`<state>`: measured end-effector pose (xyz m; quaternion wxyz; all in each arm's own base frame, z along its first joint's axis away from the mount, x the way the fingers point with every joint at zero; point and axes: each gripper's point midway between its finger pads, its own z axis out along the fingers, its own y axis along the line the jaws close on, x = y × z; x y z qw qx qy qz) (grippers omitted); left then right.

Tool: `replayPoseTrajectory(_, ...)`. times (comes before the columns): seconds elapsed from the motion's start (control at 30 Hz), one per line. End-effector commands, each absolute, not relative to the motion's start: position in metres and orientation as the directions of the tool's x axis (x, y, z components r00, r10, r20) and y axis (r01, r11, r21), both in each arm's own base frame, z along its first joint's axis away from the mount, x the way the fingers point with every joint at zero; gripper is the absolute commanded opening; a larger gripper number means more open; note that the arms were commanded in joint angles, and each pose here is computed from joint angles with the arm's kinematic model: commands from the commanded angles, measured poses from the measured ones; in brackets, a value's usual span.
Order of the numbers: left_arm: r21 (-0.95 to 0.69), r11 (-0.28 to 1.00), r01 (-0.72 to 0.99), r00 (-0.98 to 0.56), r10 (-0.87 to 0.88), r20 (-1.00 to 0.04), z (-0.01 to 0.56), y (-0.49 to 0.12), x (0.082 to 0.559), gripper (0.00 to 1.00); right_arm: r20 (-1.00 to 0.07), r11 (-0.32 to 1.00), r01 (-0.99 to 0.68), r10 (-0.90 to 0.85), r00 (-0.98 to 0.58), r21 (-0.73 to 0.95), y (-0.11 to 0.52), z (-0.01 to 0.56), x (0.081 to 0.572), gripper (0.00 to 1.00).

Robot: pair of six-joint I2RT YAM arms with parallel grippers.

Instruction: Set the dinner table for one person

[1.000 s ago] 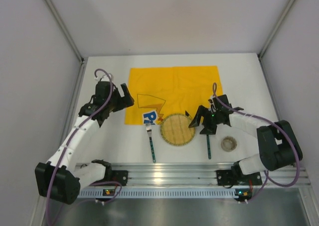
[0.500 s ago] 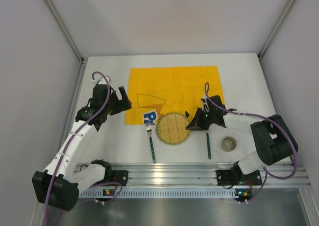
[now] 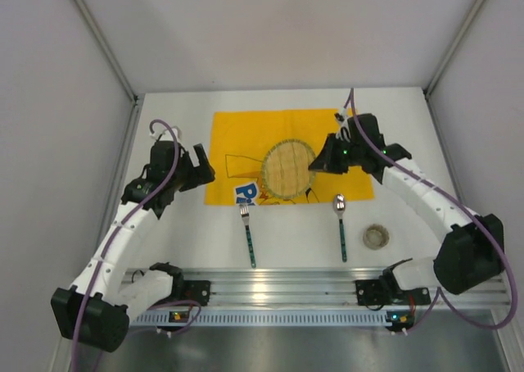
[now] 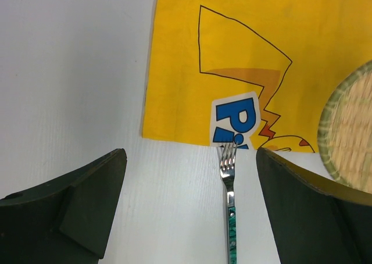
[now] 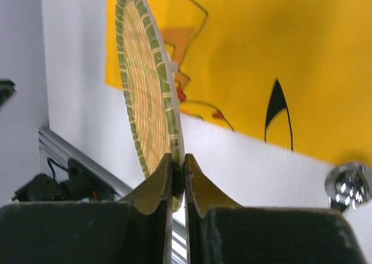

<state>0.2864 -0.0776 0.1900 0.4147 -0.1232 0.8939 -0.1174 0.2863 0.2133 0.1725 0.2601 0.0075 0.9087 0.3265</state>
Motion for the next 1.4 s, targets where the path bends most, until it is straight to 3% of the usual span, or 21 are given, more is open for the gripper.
replayPoseTrajectory(0.0, -0.305, 0.946, -0.108, -0.617, -0.305, -0.726, 0.196, -0.078, 0.288, 0.98, -0.537, 0.759, -0.231, 0.179, -0.824, 0.608, 0.237, 0.203, 0.335, 0.00)
replayPoseTrajectory(0.17, -0.286, 0.951, -0.118, -0.616, -0.296, -0.730, 0.204, -0.074, 0.286, 0.98, -0.530, 0.746, -0.196, 0.237, -0.814, 0.636, 0.260, 0.207, 0.417, 0.00)
replayPoseTrajectory(0.4, -0.280, 0.949, -0.148, -0.585, -0.312, -0.748, 0.216, -0.065, 0.282, 0.98, -0.479, 0.779, -0.088, 0.288, -0.829, 0.621, 0.265, 0.181, 0.480, 0.00)
replayPoseTrajectory(0.9, -0.237, 0.960, -0.146, -0.598, -0.277, -0.752, 0.204, -0.065, 0.298, 0.99, -0.254, 0.858, 0.175, 0.328, -0.910, 0.482, 0.209, 0.048, 0.454, 0.01)
replayPoseTrajectory(0.97, -0.237, 0.962, -0.139, -0.610, -0.271, -0.745, 0.201, -0.068, 0.304, 0.99, -0.231, 0.857, 0.190, 0.332, -0.914, 0.478, 0.210, 0.041, 0.451, 0.15)
replayPoseTrajectory(1.0, -0.238, 0.962, -0.131, -0.610, -0.267, -0.746, 0.202, -0.070, 0.307, 0.99, -0.230, 0.857, 0.194, 0.335, -0.914, 0.477, 0.208, 0.041, 0.451, 0.30)
replayPoseTrajectory(1.07, -0.238, 0.964, -0.119, -0.626, -0.259, -0.735, 0.198, -0.074, 0.311, 0.98, -0.240, 0.858, 0.188, 0.334, -0.912, 0.479, 0.209, 0.046, 0.452, 0.51)
replayPoseTrajectory(1.13, -0.234, 0.967, -0.104, -0.642, -0.245, -0.726, 0.193, -0.076, 0.312, 0.98, -0.253, 0.864, 0.176, 0.324, -0.912, 0.472, 0.208, 0.051, 0.451, 0.65)
replayPoseTrajectory(1.2, -0.249, 0.966, -0.070, -0.678, -0.229, -0.698, 0.178, -0.085, 0.312, 0.96, -0.273, 0.872, 0.170, 0.321, -0.907, 0.460, 0.203, 0.066, 0.448, 0.72)
replayPoseTrajectory(1.23, -0.249, 0.966, -0.069, -0.715, -0.222, -0.663, 0.161, -0.088, 0.306, 0.94, -0.281, 0.878, 0.162, 0.312, -0.908, 0.451, 0.200, 0.071, 0.444, 0.95)
replayPoseTrajectory(1.37, -0.301, 0.953, -0.024, -0.827, -0.188, -0.529, 0.116, -0.118, 0.286, 0.90, -0.355, 0.889, 0.116, 0.293, -0.888, 0.443, 0.190, 0.110, 0.429, 1.00)
